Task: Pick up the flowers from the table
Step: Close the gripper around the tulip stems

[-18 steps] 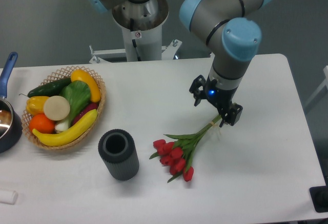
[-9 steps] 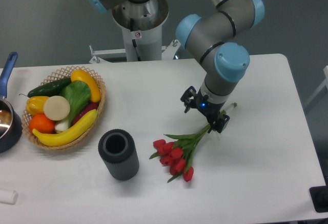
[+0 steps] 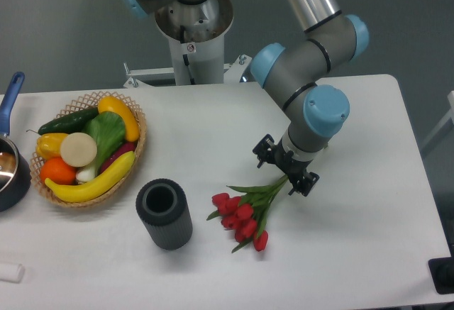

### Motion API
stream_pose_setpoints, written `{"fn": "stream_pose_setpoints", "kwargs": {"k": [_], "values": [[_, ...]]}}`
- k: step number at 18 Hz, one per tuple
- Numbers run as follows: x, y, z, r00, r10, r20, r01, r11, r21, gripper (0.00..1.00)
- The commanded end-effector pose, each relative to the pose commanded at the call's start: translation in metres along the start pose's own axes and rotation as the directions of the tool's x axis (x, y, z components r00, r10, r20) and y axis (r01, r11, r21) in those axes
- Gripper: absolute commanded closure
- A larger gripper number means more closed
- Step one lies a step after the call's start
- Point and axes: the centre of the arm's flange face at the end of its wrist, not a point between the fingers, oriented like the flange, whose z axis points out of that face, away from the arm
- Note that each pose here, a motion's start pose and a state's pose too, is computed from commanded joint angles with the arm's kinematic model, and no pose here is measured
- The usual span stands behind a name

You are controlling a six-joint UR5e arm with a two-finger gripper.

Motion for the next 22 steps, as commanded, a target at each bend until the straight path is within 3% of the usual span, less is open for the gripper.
{"fn": "stream_pose_setpoints", "kwargs": {"k": [11,14,22], "values": [[0.004,0.000,0.013,1.000,0.005,-0.007,-0.005,1.000,-0.007,0.02],[0.004,0.000,0.013,1.000,0.005,-0.007,-0.005,1.000,-0.007,0.25],[0.002,-0.002,0.011,1.000,-0.010,0.027,0.010,1.000,0.001,0.61]]}}
